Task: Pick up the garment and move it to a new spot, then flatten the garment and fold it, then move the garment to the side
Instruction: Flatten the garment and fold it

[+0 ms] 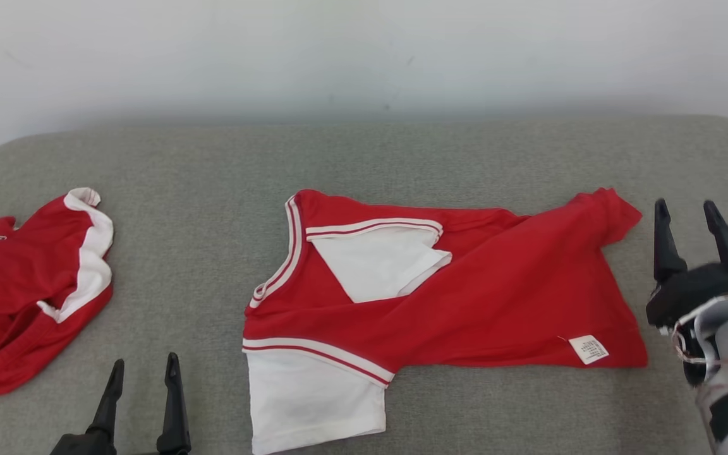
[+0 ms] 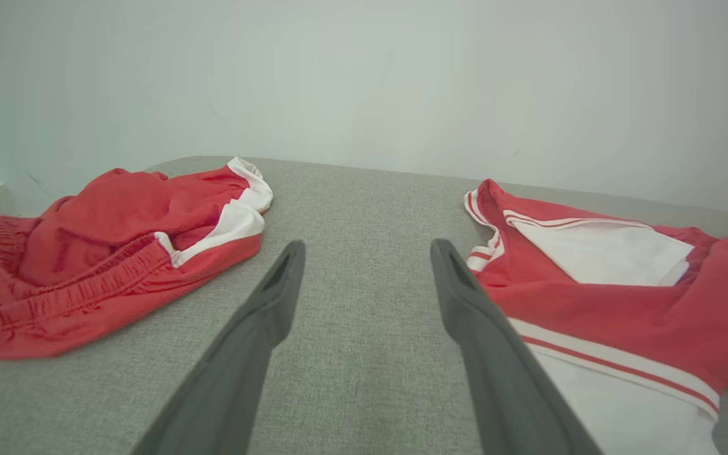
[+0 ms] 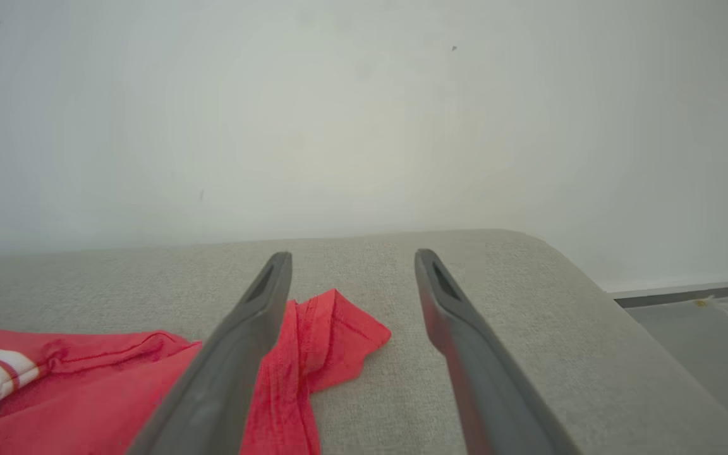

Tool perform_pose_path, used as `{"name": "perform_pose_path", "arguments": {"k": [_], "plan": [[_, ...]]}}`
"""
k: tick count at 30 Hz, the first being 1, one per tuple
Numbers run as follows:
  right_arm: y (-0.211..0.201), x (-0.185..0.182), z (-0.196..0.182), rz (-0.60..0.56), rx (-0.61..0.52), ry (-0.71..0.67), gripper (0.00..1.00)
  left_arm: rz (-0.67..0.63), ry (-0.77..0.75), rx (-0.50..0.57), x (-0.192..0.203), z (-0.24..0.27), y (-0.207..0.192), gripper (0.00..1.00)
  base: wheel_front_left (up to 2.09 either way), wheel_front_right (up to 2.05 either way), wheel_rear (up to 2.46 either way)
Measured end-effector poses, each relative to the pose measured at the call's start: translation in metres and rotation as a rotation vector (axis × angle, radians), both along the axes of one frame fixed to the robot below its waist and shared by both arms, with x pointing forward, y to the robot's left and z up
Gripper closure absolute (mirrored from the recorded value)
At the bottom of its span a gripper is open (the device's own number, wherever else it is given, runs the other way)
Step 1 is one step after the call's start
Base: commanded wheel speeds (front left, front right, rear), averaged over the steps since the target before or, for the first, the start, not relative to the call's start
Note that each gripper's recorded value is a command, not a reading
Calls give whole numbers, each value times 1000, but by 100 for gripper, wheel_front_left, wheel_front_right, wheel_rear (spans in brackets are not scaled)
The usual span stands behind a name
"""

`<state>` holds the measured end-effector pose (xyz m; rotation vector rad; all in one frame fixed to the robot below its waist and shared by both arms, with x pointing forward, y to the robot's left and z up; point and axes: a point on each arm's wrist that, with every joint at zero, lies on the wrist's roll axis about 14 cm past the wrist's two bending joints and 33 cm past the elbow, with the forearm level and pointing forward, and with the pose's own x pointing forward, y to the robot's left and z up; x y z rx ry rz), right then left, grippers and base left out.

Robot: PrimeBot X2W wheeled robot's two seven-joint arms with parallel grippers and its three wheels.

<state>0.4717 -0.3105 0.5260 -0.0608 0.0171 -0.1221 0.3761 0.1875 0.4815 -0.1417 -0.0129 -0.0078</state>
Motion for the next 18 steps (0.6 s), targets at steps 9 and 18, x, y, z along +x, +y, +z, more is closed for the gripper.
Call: {"name": "perform_pose_path", "arguments": {"k": [9,18], "plan": [[14,-51,7,9,47,-115,0,-32,-14,0,3,4,-9,0,0,0,0],[38,-94,-5,32,79,-126,0,-41,-27,6,-1,9,-11,0,0,0,0]]}}
